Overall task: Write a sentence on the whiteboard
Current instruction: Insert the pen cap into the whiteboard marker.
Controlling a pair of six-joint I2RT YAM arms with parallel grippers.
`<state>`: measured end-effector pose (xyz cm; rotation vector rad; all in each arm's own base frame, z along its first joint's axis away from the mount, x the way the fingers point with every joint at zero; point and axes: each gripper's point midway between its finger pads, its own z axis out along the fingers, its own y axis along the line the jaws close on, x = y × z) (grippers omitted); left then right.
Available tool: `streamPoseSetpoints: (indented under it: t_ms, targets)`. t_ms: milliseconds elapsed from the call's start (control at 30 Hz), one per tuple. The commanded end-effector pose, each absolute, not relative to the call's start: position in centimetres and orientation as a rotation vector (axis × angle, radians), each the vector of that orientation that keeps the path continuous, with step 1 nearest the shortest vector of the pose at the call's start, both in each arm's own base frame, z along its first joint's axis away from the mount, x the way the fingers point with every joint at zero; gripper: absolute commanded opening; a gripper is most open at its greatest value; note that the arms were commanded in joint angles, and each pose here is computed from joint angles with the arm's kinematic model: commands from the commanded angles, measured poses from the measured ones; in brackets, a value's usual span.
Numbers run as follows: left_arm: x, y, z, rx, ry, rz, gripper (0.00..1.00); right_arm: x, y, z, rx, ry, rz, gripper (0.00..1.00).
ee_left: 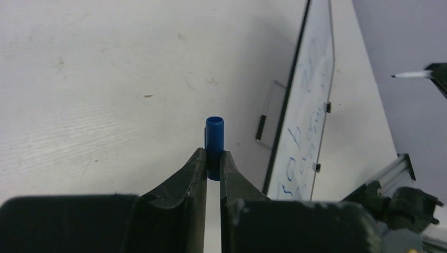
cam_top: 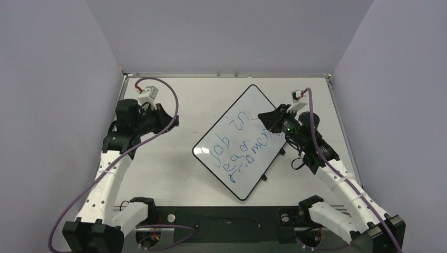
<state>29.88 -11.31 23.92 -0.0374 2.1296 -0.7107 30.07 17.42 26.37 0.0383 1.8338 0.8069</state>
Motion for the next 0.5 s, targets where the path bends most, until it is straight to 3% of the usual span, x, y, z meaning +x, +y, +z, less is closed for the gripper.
streamPoseSetpoints:
  t_ms: [0, 467]
  targets:
    - [26.8, -15.0, 28.6, 0.302, 1.988, -0.914, 0.0, 29.1, 20.9, 32.2, -0.09, 1.683, 1.015, 0.0]
    - [21.2, -20.5, 30.8, 0.685, 1.777, -1.212, 0.0, 24.0, 29.0, 35.9, -0.442, 1.619, 1.337, 0.0]
